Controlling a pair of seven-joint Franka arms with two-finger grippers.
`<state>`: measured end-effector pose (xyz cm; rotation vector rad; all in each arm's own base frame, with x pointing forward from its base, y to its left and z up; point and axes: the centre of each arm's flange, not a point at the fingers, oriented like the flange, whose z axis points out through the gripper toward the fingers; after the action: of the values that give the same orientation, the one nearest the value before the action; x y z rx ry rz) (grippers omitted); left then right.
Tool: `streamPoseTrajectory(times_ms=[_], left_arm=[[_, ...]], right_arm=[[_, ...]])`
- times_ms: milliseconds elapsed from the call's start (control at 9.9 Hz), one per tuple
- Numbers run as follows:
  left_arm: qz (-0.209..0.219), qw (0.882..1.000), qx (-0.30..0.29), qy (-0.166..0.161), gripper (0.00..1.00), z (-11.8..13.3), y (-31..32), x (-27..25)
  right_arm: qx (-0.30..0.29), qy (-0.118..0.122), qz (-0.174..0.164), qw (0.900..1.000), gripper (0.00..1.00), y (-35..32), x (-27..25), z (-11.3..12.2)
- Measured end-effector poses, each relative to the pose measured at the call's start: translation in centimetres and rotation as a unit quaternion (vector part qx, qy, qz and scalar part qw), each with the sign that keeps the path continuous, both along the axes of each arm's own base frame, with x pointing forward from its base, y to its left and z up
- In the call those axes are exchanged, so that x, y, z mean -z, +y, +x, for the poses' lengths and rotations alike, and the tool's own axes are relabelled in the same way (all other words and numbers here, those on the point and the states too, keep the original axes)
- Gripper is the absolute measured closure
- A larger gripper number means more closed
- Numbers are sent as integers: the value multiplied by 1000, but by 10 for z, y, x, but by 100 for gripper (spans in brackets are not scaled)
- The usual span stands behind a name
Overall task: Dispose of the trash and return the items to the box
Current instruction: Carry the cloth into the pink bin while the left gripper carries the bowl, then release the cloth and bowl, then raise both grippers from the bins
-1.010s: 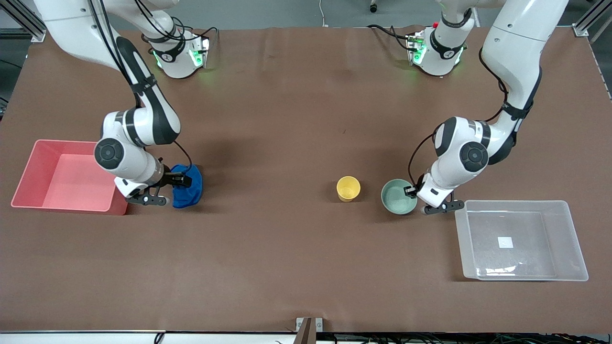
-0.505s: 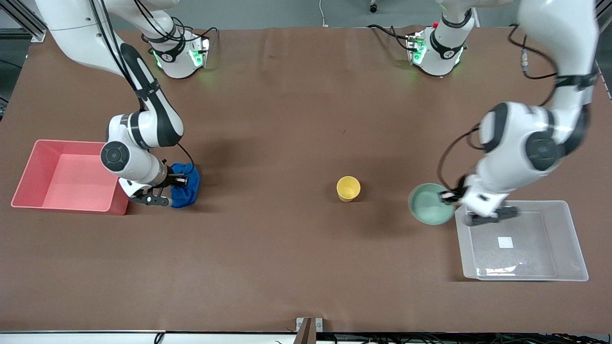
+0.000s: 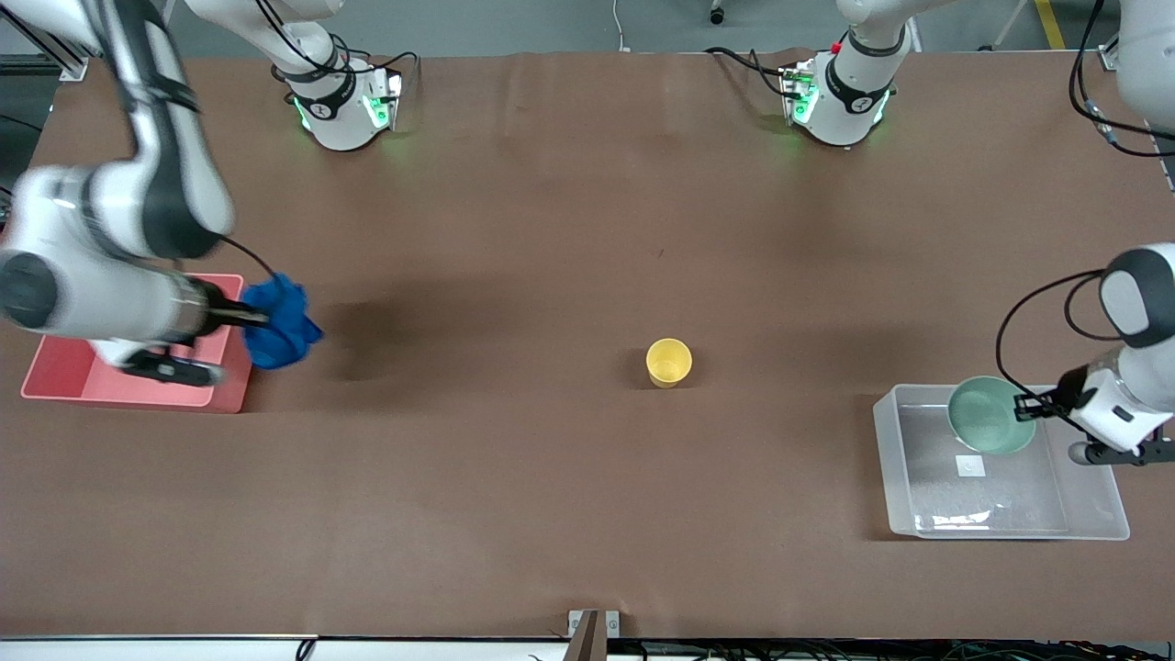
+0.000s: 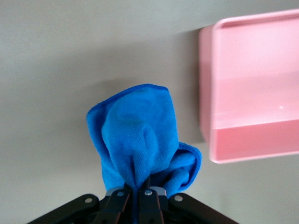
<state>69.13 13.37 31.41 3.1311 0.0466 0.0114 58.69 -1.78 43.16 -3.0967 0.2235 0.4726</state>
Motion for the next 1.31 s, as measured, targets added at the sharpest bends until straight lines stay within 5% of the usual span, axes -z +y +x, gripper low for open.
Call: streamPoseTrajectory(times_ms=[303,707,1010,1212,1313], left_arm=[[-26,999,-8,20,97,12,-11,47],[-42,998,-13,51,90,7,-16,93],[-37,999,-12,23,48,22,-13,50],[-32,999,10,3,18,29,-51,-43],[-28,1000,13,-5,5,26,-93,-80]], right_arm=[[-49,-10,25,998,95,-135,-4,-15],[-78,-12,18,997,95,-176,67,-9],[-84,-22,10,996,93,-181,118,-17],[-84,-13,12,996,84,-181,135,-22],[-85,-12,13,996,69,-180,137,-23]])
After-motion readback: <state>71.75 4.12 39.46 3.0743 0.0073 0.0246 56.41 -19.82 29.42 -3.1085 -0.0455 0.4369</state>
